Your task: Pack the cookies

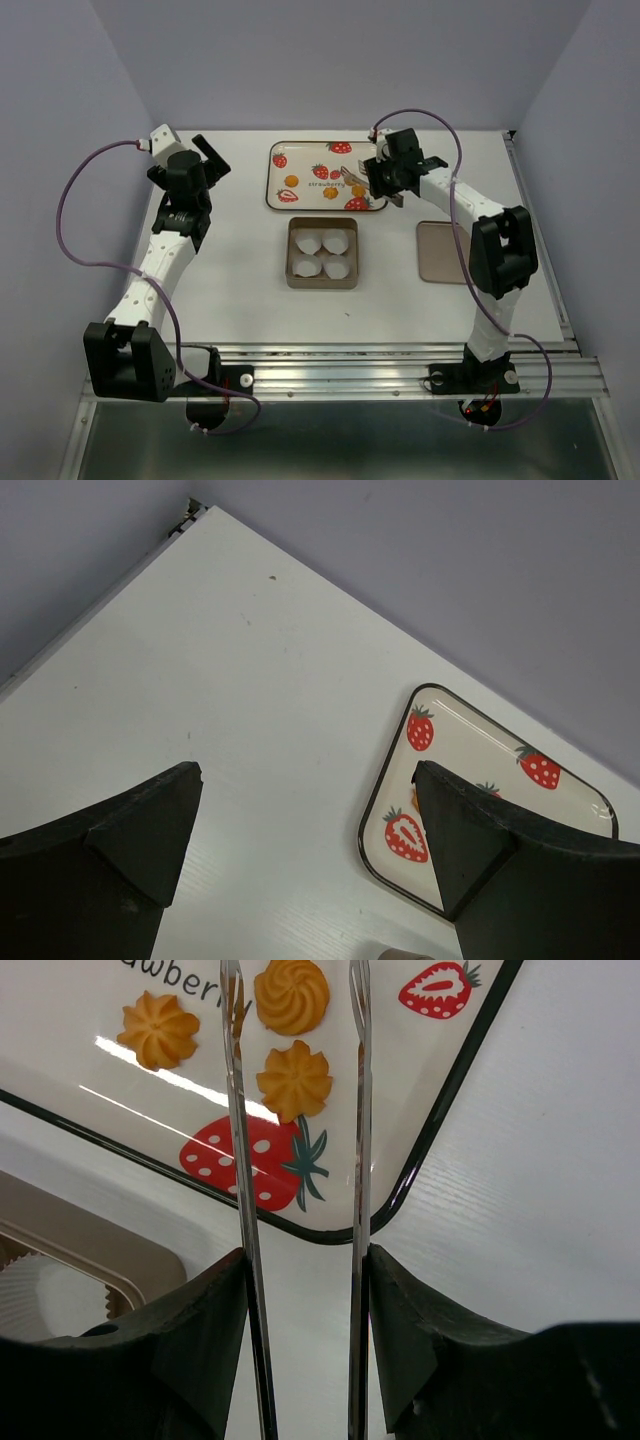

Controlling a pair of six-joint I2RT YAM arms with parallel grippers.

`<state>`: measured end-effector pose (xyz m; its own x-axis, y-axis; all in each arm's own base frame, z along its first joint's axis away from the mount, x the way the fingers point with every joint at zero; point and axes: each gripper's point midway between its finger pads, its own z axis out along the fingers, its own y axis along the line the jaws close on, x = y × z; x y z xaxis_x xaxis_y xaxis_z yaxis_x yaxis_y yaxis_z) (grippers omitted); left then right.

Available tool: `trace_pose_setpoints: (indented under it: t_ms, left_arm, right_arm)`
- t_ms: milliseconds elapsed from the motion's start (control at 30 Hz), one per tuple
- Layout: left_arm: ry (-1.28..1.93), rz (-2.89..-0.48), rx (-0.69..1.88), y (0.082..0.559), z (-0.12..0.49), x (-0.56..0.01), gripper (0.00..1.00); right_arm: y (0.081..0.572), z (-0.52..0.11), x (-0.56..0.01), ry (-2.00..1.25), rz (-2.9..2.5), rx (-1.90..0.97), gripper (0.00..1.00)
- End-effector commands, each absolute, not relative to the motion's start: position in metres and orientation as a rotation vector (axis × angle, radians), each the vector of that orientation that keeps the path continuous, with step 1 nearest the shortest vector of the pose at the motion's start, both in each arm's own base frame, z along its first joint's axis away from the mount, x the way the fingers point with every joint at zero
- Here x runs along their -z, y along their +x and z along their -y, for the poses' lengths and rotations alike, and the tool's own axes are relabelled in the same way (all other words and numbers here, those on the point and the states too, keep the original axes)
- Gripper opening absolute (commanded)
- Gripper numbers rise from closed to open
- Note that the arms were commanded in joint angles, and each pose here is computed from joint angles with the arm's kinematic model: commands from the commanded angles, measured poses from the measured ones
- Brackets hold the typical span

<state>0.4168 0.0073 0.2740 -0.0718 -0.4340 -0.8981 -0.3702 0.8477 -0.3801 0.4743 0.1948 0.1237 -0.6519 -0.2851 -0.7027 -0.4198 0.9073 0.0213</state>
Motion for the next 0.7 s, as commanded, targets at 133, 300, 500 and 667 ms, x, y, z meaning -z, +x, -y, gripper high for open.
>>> trace_pose_setpoints:
  t_ms: [133,300,500,667]
  left_arm:
    - [-0.641,-1.618,0.059,0.416,-0.013,-0.295,0.99]
    - [-0.646,-1.614,0.053,0.415,-0.015,-0.295,0.99]
    - [-0.647,-1.613,0.054,0.414,-0.015,-0.295,0.99]
    - [-0.649,-1.608,0.056,0.413,-0.015,-0.297,0.99]
  right_arm:
    - [0.484,-0.201,-0.131,-0.52,-2.299,-0.198,0.54]
    - [0.481,-0.204,-0.128,-0.533,-2.307,-0.197,0.54]
    - [0.479,-0.205,-0.127,-0.544,-2.314,-0.175,0.48]
    - [0.476,-0.214,-0.139,-0.558,-2.289,-0.188,0.44]
